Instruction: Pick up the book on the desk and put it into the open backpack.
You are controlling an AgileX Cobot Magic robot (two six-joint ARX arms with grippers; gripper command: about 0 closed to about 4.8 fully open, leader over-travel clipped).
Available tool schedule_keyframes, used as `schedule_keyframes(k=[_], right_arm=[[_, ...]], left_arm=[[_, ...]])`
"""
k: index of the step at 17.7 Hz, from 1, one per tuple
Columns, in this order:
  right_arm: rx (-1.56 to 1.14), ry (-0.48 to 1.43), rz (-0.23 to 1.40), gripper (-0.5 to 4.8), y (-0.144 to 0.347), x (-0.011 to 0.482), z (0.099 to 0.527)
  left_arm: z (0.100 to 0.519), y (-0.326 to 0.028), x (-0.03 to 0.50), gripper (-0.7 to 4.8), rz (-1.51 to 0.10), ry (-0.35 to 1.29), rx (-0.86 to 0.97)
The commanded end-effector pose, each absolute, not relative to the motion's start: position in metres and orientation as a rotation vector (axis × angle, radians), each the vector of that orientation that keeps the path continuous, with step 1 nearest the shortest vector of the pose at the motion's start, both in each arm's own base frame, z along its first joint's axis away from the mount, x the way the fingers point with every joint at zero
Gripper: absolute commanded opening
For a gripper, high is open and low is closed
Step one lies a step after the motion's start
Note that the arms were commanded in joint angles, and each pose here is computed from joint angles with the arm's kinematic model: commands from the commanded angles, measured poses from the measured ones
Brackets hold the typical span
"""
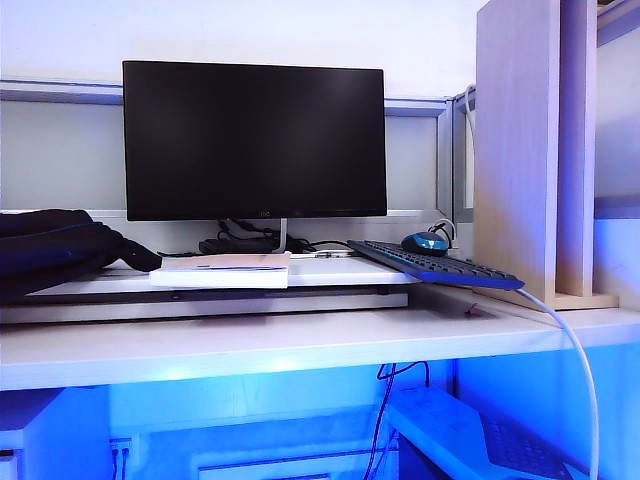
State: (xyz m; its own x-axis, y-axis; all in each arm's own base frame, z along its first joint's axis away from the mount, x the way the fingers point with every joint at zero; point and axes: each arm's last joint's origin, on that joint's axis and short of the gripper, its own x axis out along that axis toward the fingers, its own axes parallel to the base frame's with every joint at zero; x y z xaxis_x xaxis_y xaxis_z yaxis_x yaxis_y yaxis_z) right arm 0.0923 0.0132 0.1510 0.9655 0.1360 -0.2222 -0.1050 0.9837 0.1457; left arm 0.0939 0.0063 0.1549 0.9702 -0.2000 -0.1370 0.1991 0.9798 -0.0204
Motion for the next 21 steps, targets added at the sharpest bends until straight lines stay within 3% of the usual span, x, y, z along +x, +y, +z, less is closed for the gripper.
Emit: schedule_keyframes(k=[1,6,13,15,17,18,19,20,21], right_arm=[[0.131,0.241,0.128,0.00,0.013,0.092,0.150],[0.132,0.263,0.147,-0.01,0.014,0.093,0.149],[0.133,0.264,0.149,0.00,0.014,0.093,0.149],[0.133,0.262,0.150,0.00,0.014,0.093,0.149],[0.137,0.218,0.158,0.00,0.014,0.094,0.154],[0.144,0.174,0.205,0.01,0.016,0.093,0.160],[0.148,0.150,0.248,0.18,0.017,0.093,0.164],[0.161,0.126,0.272,0.67,0.017,0.093,0.168],[0.189,0.090,0.278,1.46,0.018,0.093,0.174]], left_arm=[[0.152,0.007,0.094,-0.06,-0.191,0.162,0.006],[0.152,-0.003,0.094,-0.06,-0.290,0.166,0.008],[0.152,-0.003,0.094,-0.06,-0.283,0.175,-0.056],[0.153,-0.003,0.094,-0.05,-0.277,0.179,-0.148],[0.165,-0.004,0.095,-0.03,-0.316,0.081,-0.259],[0.179,-0.005,0.094,-0.01,-0.356,-0.043,-0.292],[0.186,-0.005,0.093,0.00,-0.369,-0.105,-0.323],[0.191,-0.005,0.092,0.17,-0.382,-0.151,-0.353],[0.196,-0.005,0.091,0.83,-0.397,-0.200,-0.379]])
